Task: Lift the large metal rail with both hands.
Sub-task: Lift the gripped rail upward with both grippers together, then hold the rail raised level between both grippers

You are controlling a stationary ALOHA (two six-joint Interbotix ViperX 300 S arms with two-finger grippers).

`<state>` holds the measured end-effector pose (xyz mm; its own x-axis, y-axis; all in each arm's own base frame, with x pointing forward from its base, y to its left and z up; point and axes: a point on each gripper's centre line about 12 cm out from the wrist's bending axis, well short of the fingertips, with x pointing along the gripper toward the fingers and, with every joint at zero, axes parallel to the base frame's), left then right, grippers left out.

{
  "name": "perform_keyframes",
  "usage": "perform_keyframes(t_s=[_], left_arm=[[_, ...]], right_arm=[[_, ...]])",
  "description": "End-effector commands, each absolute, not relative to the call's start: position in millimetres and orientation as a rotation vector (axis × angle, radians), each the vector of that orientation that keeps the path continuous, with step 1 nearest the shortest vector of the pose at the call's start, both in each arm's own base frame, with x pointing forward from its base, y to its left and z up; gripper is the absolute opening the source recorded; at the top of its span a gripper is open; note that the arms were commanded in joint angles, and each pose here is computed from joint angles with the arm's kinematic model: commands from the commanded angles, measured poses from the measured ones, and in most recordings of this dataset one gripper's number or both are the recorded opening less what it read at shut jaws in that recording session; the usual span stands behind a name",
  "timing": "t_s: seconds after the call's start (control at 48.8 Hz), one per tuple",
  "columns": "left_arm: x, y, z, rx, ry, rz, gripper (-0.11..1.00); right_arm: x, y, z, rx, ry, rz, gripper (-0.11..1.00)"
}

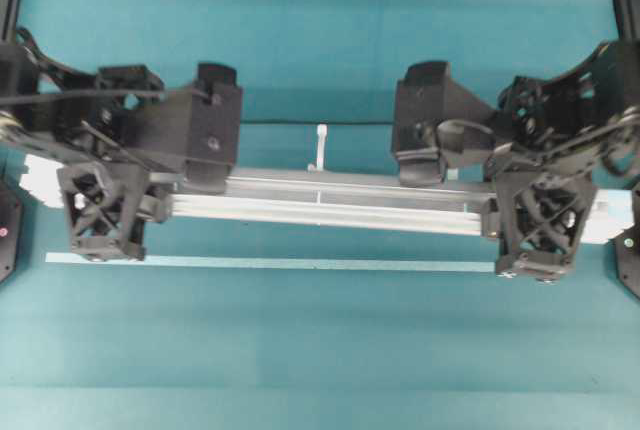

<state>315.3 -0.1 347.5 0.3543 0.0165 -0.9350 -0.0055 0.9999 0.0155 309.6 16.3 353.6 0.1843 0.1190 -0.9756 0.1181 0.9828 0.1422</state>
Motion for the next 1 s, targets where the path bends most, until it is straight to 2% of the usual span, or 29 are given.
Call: perform_keyframes(t_s=[0.0,0.205,0.492,0.718,0.984], left_arm=[[315.3,2.0,382.1,-0.021,1.121,0.043,0.36],[312.3,1.6,398.5,-0.055,1.126,0.064,0.36],[305.1,1.7,427.5,-0.059,1.120,0.067,0.36],[311.9,-3.6,457.4,-0.055,1.045,0.050,0.36],[313.2,-3.2,465.5,-0.060,1.023,0.052,0.36]], right_arm=[[310.7,15.7,379.4,0.248,1.330,-0.012,0.39],[305.5,13.9,399.4,0.305,1.334,-0.059,0.39],[302.5,14.0,426.0,0.307,1.281,-0.050,0.39],[300.1,14.0,445.7,0.312,1.254,-0.051,0.39],[297.9,14.0,459.2,0.313,1.217,-0.046,0.39]])
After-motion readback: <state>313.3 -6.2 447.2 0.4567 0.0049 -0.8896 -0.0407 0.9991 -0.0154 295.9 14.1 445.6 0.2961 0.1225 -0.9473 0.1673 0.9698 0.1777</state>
